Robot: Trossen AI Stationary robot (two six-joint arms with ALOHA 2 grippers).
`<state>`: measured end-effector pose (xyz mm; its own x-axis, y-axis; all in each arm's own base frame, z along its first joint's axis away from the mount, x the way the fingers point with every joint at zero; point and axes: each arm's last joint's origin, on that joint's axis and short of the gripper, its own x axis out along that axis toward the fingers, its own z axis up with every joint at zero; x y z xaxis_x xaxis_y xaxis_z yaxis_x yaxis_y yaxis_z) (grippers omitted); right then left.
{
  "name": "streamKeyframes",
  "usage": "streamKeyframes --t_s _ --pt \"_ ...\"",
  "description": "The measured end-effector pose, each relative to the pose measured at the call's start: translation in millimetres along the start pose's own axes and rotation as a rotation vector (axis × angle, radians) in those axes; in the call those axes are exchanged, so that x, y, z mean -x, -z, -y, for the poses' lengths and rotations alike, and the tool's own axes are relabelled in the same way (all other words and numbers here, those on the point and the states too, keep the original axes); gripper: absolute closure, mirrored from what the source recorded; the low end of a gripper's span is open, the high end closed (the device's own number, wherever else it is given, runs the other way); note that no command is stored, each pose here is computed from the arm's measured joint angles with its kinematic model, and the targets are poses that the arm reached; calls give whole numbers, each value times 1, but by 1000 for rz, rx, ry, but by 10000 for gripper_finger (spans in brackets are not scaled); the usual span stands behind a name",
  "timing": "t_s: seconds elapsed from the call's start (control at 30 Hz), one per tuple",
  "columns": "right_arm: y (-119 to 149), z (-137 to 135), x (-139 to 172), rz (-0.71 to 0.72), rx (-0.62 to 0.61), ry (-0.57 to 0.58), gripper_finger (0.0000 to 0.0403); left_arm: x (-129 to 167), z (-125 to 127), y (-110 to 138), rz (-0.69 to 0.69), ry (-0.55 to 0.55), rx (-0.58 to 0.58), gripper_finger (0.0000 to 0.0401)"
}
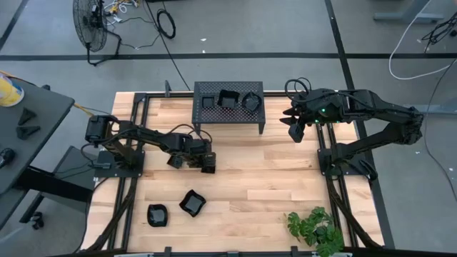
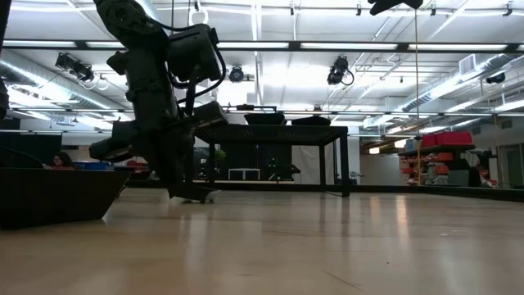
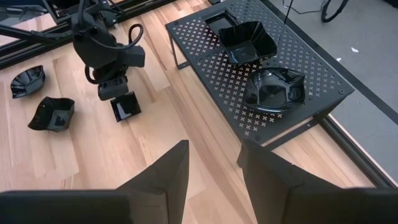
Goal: Pick & Place Mini shaped plates
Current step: Stack the square plate on top of the other square plate on the shelf
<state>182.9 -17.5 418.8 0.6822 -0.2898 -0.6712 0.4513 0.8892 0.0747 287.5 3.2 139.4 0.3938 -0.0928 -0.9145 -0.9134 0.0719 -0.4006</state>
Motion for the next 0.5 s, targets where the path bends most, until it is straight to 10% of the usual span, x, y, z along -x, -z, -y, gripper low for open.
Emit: streamKeyframes --t_s 0.5 --pt "0 0 0 0 0 0 254 41 10 1 87 168 43 395"
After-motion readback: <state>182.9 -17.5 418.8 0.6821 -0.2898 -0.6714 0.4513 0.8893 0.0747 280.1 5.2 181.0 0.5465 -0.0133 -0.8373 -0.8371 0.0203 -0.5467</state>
